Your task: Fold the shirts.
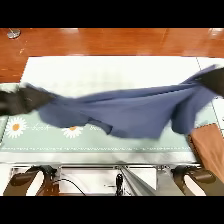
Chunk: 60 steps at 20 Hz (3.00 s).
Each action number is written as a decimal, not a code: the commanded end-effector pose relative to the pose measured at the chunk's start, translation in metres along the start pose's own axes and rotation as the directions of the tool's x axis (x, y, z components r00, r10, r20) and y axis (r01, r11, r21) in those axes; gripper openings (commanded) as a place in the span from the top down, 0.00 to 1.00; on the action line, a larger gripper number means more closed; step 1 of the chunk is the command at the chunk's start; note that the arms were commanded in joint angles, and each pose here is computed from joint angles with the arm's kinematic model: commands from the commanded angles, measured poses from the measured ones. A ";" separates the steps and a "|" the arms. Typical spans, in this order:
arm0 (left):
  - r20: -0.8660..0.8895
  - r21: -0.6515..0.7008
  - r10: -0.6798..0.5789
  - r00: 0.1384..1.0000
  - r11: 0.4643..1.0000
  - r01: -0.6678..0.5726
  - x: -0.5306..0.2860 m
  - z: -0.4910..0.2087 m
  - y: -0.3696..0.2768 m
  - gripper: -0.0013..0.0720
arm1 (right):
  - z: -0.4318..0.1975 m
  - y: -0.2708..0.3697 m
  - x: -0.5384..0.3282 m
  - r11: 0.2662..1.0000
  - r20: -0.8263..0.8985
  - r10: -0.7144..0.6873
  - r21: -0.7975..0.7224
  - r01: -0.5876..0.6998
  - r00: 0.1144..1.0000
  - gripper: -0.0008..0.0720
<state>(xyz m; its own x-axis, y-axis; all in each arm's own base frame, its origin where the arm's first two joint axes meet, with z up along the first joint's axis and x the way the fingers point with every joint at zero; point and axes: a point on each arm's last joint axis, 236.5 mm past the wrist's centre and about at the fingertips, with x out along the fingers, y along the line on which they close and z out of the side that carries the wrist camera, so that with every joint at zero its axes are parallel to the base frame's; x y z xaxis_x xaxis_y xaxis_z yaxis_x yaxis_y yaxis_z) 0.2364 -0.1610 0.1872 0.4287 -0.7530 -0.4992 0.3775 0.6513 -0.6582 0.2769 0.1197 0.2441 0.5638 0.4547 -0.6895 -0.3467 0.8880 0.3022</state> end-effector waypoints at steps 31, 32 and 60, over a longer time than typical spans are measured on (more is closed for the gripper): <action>-0.317 -0.572 -0.081 0.945 0.811 -0.122 0.132 -0.104 0.189 0.02 | -0.210 -0.188 0.134 0.677 -0.215 0.026 0.723 0.141 0.976 0.13; -0.319 -0.558 -0.103 0.942 0.824 -0.099 0.139 -0.105 0.183 0.03 | -0.216 -0.185 0.137 0.665 -0.218 0.038 0.734 0.138 0.975 0.13; -0.157 -0.416 -0.166 0.973 0.905 0.087 0.132 -0.008 0.142 0.95 | -0.109 -0.103 0.226 0.863 -0.364 0.261 0.504 -0.046 0.894 0.96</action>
<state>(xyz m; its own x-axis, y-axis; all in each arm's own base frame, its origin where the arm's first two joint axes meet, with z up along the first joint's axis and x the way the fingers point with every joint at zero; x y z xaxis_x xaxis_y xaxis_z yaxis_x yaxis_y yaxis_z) 0.3153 -0.1630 -0.0167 0.1557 -0.8299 -0.5357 -0.0249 0.5389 -0.8420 0.3448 0.1223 -0.0400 0.1242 0.6165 -0.7775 0.1114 0.7699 0.6283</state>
